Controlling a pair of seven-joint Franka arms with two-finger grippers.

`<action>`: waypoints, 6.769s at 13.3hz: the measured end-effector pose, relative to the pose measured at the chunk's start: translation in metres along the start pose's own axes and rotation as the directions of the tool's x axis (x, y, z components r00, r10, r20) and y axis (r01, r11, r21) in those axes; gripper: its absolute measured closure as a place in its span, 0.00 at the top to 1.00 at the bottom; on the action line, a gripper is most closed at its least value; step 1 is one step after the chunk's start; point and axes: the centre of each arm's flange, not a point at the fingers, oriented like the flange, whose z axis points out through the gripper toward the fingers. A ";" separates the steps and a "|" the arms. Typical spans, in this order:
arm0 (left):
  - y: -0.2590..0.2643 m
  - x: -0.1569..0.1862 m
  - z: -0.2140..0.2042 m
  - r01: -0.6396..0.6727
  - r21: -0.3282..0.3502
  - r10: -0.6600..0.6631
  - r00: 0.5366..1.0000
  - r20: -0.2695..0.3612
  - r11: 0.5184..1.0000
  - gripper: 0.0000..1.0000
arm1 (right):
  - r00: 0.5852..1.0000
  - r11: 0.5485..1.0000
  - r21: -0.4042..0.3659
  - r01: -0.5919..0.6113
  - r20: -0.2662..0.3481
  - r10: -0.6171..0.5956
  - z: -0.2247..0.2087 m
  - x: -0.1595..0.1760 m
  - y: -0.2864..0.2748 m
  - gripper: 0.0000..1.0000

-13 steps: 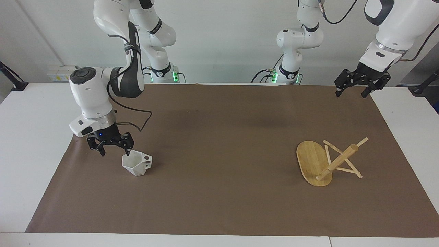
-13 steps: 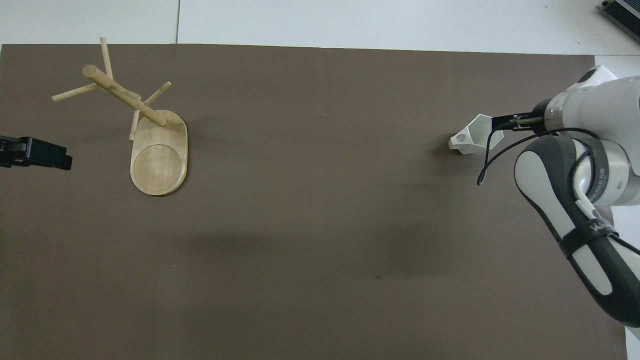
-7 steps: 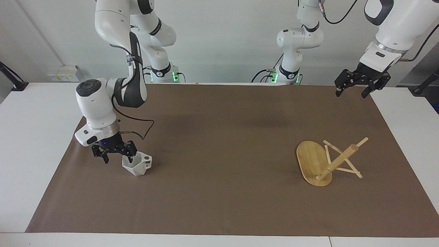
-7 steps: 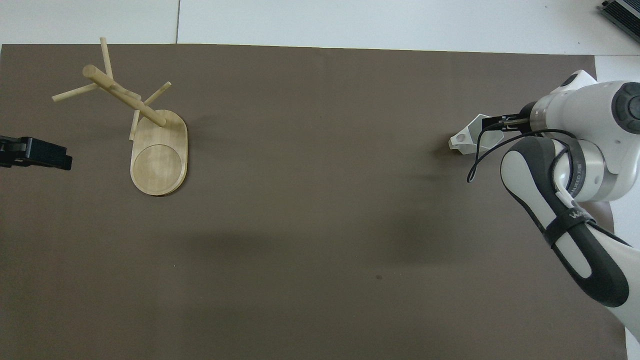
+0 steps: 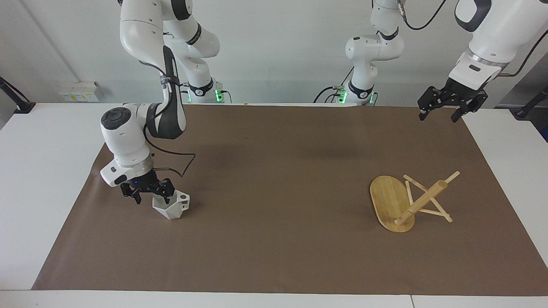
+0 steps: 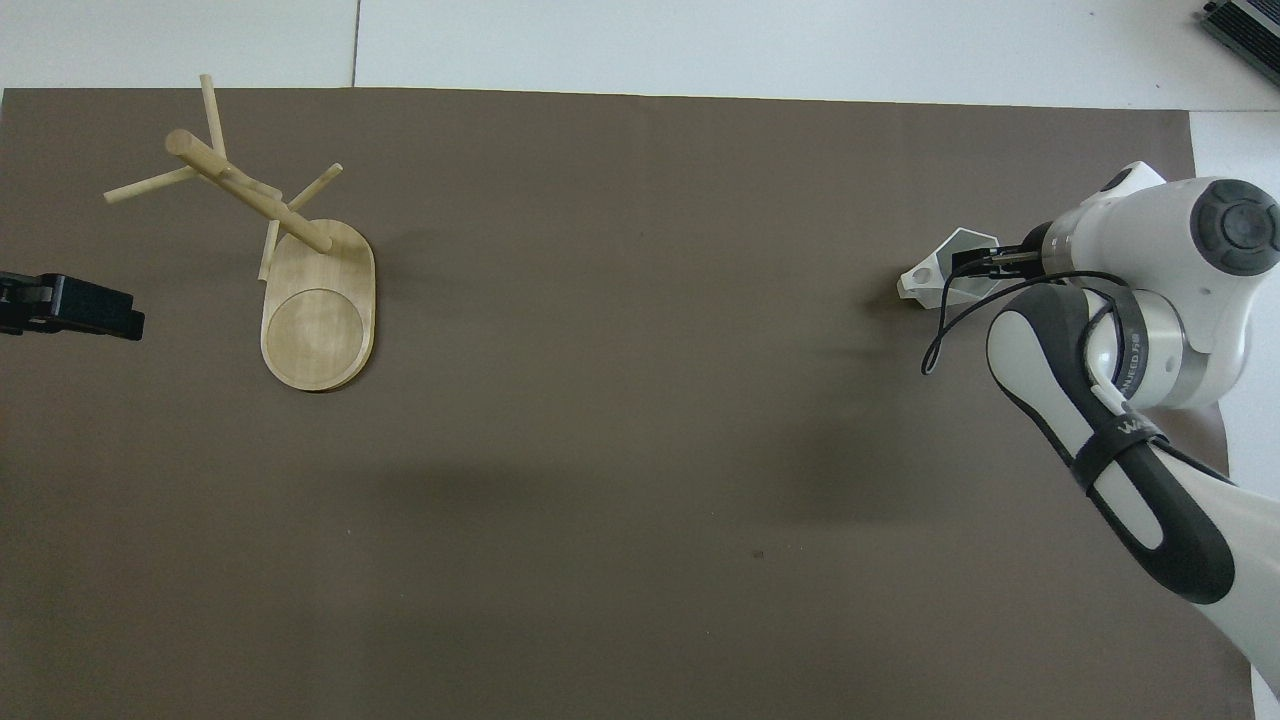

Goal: Hang cup on rack
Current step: 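Reach the right gripper to the white cup and grasp it, then lift the cup with the right gripper while the left gripper approaches, then carry the cup to the left gripper and grasp it there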

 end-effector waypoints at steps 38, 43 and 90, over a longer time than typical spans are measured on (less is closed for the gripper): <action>-0.001 -0.020 0.014 0.142 0.059 -0.147 0.986 0.076 0.988 1.00 | 1.000 0.998 0.066 0.017 0.003 -0.017 -0.111 0.012 -0.044 0.06; 0.008 -0.037 0.023 0.266 0.081 -0.276 0.947 0.163 0.961 1.00 | 0.998 0.964 0.258 -0.067 -0.001 0.070 -0.129 0.015 -0.074 0.06; 0.083 0.020 0.072 0.998 0.042 -0.472 -0.060 0.880 -0.048 1.00 | 0.981 0.491 0.854 -0.171 0.098 0.170 -0.247 -0.063 -0.384 0.06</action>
